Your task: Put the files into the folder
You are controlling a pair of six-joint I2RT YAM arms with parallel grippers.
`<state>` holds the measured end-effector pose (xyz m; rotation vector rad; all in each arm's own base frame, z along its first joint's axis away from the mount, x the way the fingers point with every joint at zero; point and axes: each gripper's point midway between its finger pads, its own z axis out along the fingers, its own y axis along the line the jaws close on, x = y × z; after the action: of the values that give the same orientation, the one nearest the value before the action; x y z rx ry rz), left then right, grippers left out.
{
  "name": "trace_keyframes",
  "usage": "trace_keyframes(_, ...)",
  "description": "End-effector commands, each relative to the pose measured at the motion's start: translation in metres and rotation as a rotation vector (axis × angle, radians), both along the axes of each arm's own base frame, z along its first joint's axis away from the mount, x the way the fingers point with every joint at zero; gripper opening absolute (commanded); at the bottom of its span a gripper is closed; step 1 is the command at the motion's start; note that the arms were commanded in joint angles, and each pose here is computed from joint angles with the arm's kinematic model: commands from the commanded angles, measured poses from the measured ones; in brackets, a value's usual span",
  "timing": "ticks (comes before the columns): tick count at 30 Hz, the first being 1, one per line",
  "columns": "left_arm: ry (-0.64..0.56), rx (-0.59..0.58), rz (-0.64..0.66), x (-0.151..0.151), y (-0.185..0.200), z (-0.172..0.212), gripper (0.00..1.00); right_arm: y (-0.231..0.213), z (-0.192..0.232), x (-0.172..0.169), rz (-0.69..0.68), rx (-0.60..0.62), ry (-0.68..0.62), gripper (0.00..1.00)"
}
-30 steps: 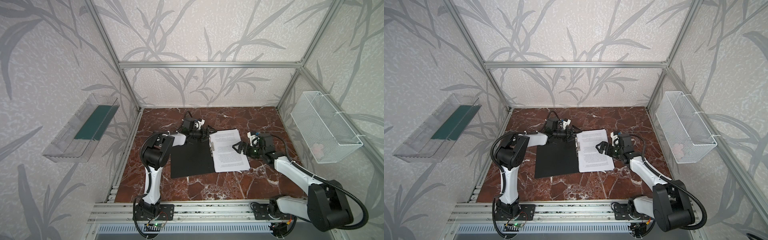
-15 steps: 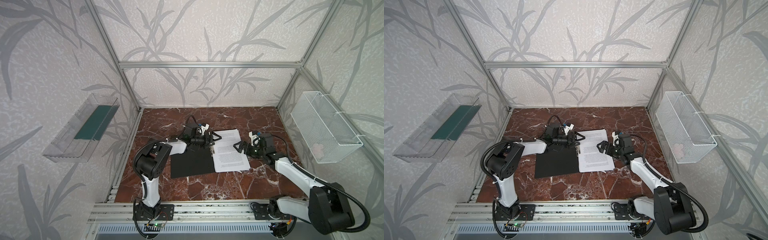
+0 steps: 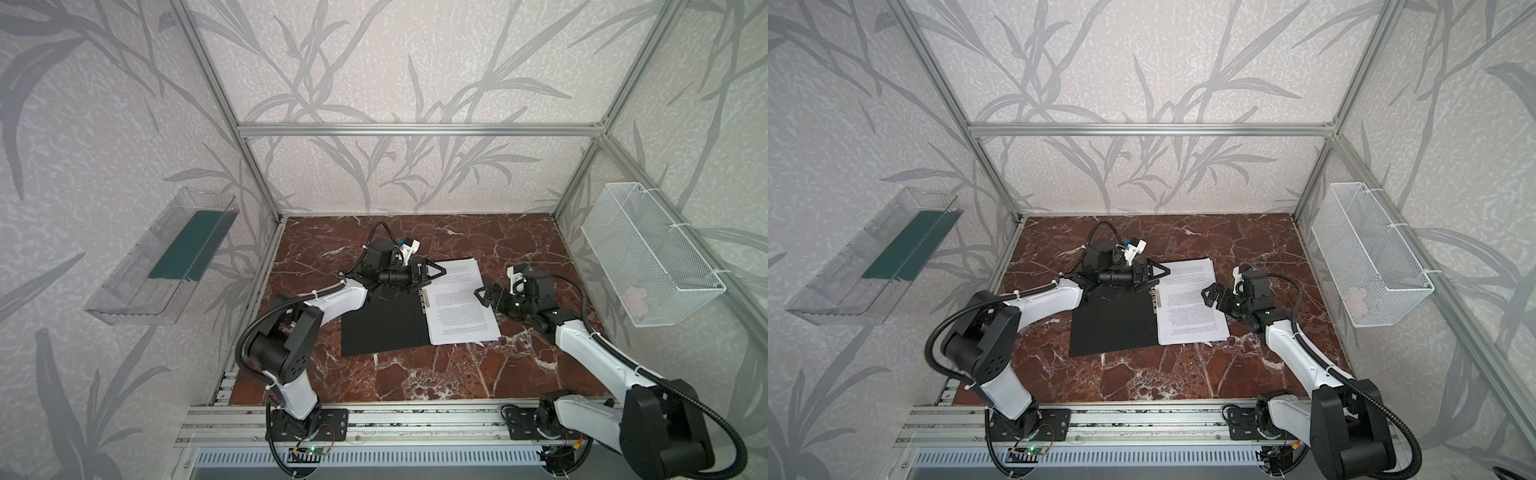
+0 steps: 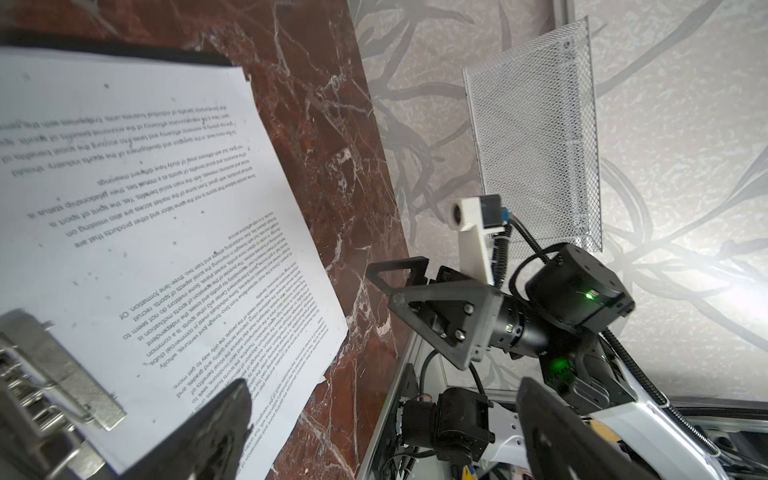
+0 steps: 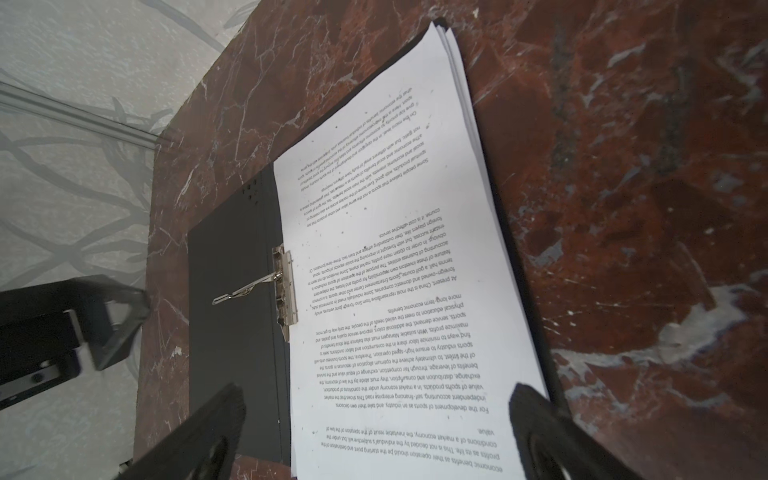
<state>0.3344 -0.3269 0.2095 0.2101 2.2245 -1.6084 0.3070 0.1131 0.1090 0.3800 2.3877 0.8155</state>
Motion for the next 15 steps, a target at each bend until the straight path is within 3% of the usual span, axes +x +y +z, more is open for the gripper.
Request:
trace_keyframes(1, -0.120, 0.079, 0.051, -0.017, 0.023, 0.026, 0.99, 0.001, 0.007, -0.002, -0.009, 0.039, -0.016, 0.99)
trace_keyframes(8, -0.117, 0.256, 0.317, -0.052, 0.099, -0.008, 0.99, 0.004, 0.017, -0.008, -0.001, 0.020, 0.000, 0.85)
trace_keyframes(11, -0.061, 0.408, 0.428, -0.066, 0.138, -0.041, 0.99, 0.023, 0.022, -0.010, -0.006, 0.073, 0.030, 0.76)
trace_keyframes(13, -0.023, 0.451, 0.454, -0.075, 0.153, -0.058, 0.99, 0.040, 0.031, -0.006, -0.027, 0.091, 0.036, 0.67)
trace_keyframes(15, 0.017, 0.462, 0.489, -0.080, 0.162, -0.076, 0.99, 0.055, 0.040, -0.004, -0.049, 0.079, 0.054, 0.67)
